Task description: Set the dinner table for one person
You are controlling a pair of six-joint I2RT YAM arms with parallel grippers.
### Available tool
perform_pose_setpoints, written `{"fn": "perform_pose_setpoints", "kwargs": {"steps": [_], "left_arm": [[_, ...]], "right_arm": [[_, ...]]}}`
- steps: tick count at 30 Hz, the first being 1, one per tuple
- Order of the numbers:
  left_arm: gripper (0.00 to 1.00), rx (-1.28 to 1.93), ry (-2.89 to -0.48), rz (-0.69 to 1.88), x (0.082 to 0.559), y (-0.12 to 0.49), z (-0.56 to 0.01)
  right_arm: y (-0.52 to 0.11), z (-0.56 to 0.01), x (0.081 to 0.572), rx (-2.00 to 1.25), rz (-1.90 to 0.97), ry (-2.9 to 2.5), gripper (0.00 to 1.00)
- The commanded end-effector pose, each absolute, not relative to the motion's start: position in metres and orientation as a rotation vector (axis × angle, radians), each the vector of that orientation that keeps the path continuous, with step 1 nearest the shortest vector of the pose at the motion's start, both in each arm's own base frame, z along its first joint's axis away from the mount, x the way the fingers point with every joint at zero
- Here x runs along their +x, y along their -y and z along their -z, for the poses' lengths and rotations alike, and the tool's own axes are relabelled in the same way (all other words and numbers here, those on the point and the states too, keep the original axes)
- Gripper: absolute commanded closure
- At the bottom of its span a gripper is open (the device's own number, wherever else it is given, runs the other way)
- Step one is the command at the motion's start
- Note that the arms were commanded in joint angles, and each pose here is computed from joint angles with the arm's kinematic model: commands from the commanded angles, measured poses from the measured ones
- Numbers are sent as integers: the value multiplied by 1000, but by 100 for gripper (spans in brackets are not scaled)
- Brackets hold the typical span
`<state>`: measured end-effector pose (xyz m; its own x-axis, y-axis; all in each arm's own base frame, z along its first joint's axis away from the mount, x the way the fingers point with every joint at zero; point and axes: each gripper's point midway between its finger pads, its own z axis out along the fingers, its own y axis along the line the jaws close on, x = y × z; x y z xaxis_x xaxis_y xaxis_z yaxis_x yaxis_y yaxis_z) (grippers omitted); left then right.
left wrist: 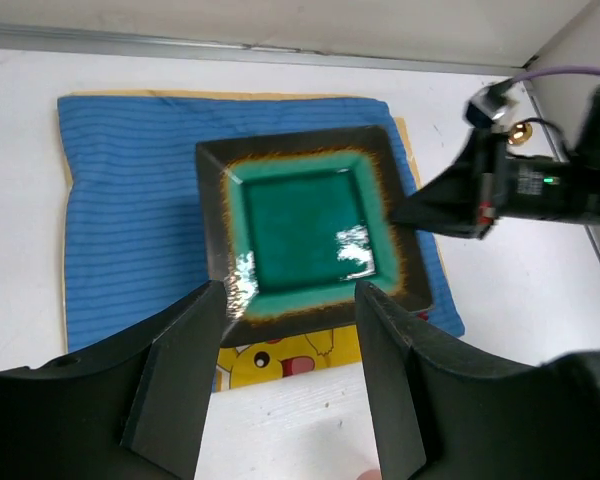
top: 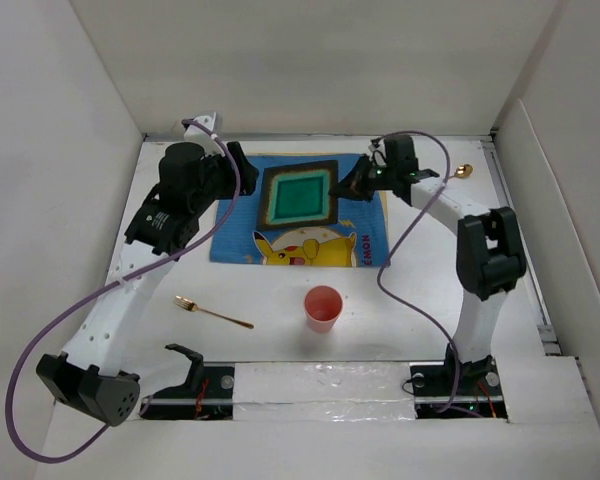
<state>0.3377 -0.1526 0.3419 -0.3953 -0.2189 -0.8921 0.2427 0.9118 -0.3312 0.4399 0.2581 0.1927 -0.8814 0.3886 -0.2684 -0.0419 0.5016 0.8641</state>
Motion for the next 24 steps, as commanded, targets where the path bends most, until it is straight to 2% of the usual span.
{"fn": "perform_pose_setpoints", "kwargs": {"steps": [1,6,16,24], "left_arm": [[49,-6,-1878,501,329,146,-346],[49,-11,-1920,490,326,145,-324],[49,-10,-1951,481,325,144,-310],[49,-7,-1957,480,326,145,-307]], "right_arm": [[-291,-309,453,11,-1571,-1946,100],[-309,-261,475,68,-1582,-2016,100],[-310,-189,477,142,-1551,-2180,100],[-310,-165,467,128,-1556,-2266,100]]}}
